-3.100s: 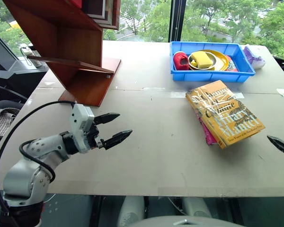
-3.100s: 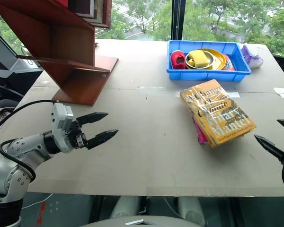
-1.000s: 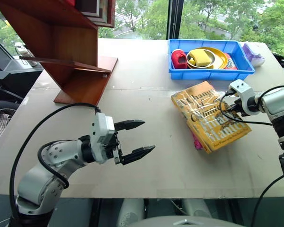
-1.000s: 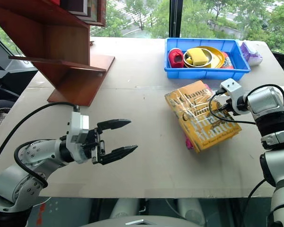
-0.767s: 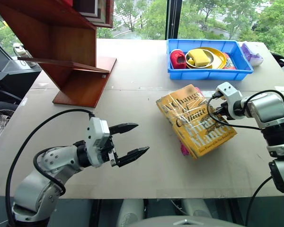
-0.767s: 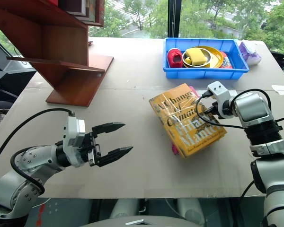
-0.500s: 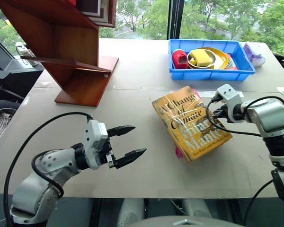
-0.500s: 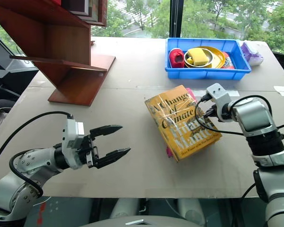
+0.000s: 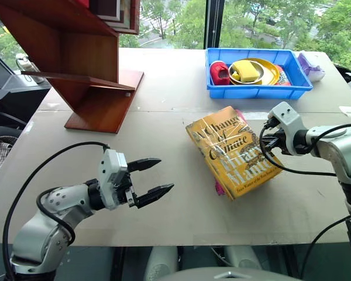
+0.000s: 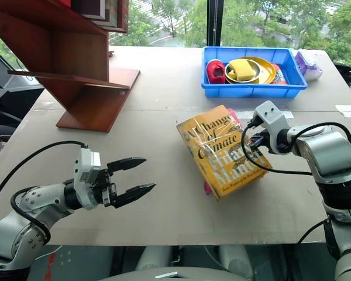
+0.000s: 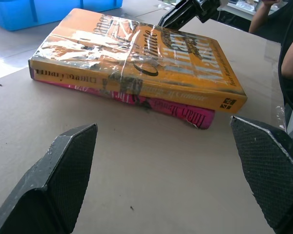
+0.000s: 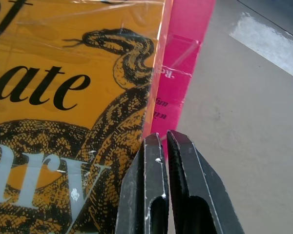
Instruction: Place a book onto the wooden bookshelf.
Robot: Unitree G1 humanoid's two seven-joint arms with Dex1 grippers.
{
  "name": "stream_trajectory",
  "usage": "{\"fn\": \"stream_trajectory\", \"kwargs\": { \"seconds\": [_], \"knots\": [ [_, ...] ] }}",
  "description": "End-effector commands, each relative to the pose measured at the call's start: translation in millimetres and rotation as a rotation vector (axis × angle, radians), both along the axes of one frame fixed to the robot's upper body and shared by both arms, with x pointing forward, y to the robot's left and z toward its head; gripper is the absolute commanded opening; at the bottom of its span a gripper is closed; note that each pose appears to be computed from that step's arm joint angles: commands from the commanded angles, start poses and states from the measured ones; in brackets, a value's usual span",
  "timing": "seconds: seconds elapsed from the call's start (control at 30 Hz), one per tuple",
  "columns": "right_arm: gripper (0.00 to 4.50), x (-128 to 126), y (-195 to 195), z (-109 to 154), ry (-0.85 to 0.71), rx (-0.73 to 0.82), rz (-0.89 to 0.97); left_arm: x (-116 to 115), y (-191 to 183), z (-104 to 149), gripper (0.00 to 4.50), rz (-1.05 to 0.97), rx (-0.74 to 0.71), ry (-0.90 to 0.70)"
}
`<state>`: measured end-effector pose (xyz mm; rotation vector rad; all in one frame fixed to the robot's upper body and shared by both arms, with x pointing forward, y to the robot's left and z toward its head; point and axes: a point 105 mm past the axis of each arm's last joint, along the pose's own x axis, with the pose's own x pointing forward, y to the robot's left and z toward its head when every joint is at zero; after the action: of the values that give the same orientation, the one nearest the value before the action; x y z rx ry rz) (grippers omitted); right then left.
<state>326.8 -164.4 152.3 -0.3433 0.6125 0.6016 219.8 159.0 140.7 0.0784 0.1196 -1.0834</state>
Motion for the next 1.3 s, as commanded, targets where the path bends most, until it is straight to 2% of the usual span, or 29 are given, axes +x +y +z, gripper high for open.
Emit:
{"fn": "stream_trajectory", "kwargs": {
  "seconds": [0.03, 0.17, 0.23, 0.3, 0.37, 0.4, 0.47, 0.67, 0.7, 0.87, 1.03, 1.17, 1.3],
  "knots": [
    [0.03, -3, 7, 11, -0.041, 0.009, 0.02, -1, 1, 6, 4.5, -0.009, 0.008, -0.021],
    [0.03, -5, 4, 10, -0.061, -0.001, 0.01, 4, 0, 5, 4.5, 0.014, 0.016, -0.018],
    [0.03, -4, 1, 24, -0.146, 0.102, 0.017, 8, -2, 5, 4.5, 0.048, -0.009, 0.024],
    [0.03, -10, -4, 45, -0.3, 0.182, 0.095, 15, -4, 5, 4.5, 0.087, -0.077, 0.108],
    [0.03, -32, -16, 63, -0.368, 0.245, 0.184, 16, -10, 2, 4.5, 0.073, -0.138, 0.269],
    [0.54, -47, -22, 69, -0.374, 0.291, 0.223, 18, -12, 1, 4.5, 0.063, -0.171, 0.349],
    [1.23, -70, -32, 78, -0.385, 0.378, 0.259, 23, -14, -2, 4.5, 0.07, -0.182, 0.475],
    [4.19, -121, -53, 72, -0.428, 0.337, 0.376, 48, -16, -4, 4.5, 0.104, -0.341, 0.773],
    [4.41, -126, -55, 75, -0.454, 0.323, 0.392, 51, -18, -3, 4.5, 0.096, -0.372, 0.811],
    [4.41, -141, -71, 73, -0.373, 0.314, 0.425, 67, -31, -5, 4.5, 0.079, -0.439, 0.947],
    [4.41, -135, -94, 75, -0.343, 0.314, 0.437, 78, -46, -12, 4.5, 0.068, -0.44, 1.021],
    [4.41, -127, -92, 78, -0.363, 0.359, 0.478, 86, -62, -23, 4.5, 0.069, -0.418, 1.067],
    [4.41, -123, -85, 69, -0.333, 0.369, 0.519, 90, -85, -30, 4.5, 0.037, -0.426, 1.101]
  ]
}}
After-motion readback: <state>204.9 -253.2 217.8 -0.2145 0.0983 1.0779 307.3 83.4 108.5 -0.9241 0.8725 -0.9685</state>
